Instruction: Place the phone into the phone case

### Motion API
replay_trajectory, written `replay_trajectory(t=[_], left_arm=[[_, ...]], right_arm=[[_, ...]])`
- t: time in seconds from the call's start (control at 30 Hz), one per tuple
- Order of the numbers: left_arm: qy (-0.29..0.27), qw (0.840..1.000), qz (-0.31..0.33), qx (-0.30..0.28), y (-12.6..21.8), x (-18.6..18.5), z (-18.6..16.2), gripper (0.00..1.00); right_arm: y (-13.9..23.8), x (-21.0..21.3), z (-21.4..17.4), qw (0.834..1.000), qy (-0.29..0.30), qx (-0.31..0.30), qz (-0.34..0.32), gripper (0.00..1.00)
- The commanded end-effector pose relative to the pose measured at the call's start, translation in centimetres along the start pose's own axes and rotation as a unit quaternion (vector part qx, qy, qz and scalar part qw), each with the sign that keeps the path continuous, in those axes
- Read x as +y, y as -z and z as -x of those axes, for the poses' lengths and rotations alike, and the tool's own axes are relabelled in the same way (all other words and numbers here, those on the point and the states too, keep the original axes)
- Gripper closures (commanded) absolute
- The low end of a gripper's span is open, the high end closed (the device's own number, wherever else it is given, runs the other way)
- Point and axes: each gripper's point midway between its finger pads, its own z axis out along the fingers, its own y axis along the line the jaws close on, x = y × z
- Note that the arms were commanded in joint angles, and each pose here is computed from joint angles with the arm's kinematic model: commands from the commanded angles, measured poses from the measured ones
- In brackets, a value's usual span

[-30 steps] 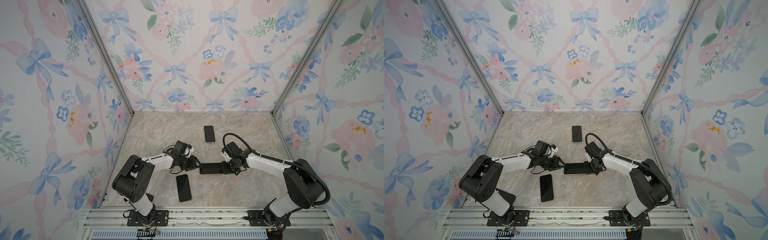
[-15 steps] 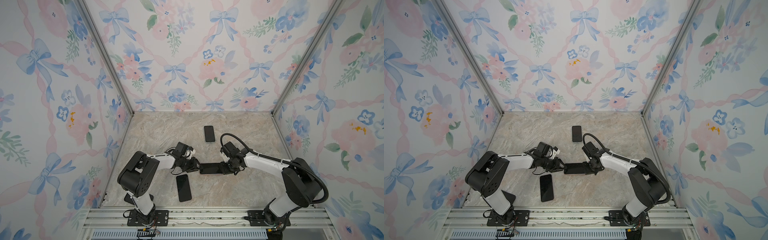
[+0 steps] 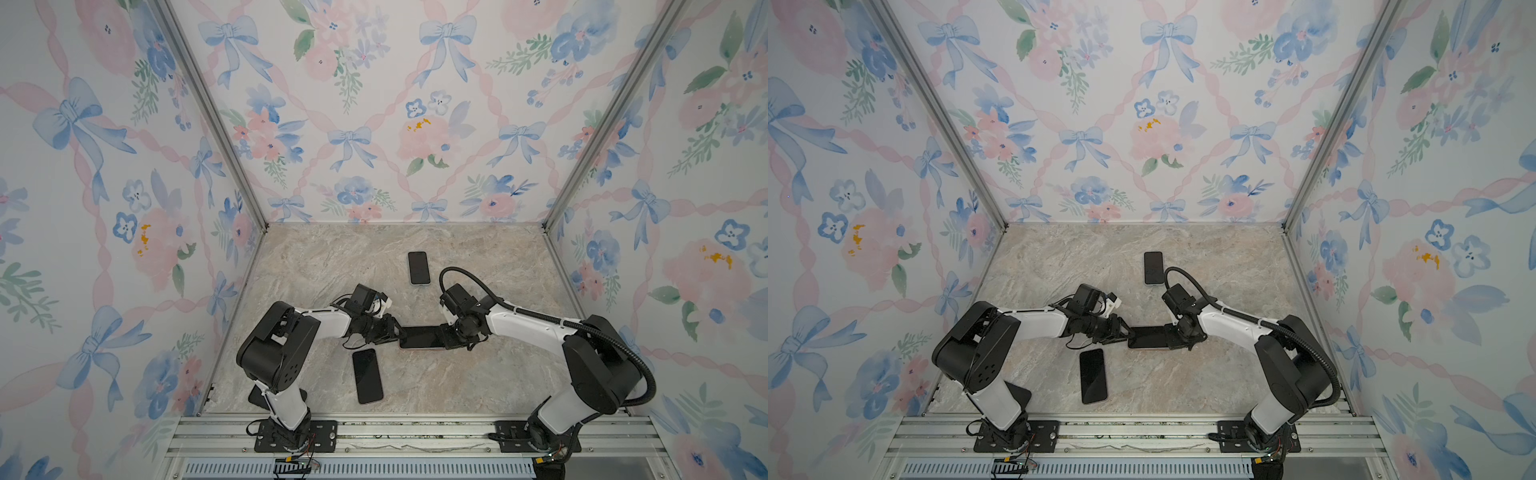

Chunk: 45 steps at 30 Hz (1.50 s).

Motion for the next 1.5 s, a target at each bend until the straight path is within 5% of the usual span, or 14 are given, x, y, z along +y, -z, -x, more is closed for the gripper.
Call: replay_trajectory(t=[0.0, 0.4, 0.8, 1.47], left_arm=[[0.014, 1.0, 0.015, 0.015, -0.6, 1.3, -1.0, 0.58], [0.012, 1.0, 0.014, 0.009, -0.4, 1.3, -0.8, 0.58], [0.02, 0.999, 0.035, 0.0, 0.7, 2.4, -1.1, 0.57], [-0.007, 0.998, 0.058, 0.012, -0.3, 1.3, -0.7, 0.65]], right_arm=[[-3.4, -0.2, -4.1, 0.997, 0.017, 0.07, -0.011, 0.88], [-3.7, -0.2, -4.6, 0.997, -0.031, 0.06, 0.037, 0.88], [4.5, -0.8, 0.4, 0.998, -0.006, -0.051, 0.031, 0.74], [0.1, 0.2, 1.7, 0.993, -0.036, -0.018, 0.111, 0.63]])
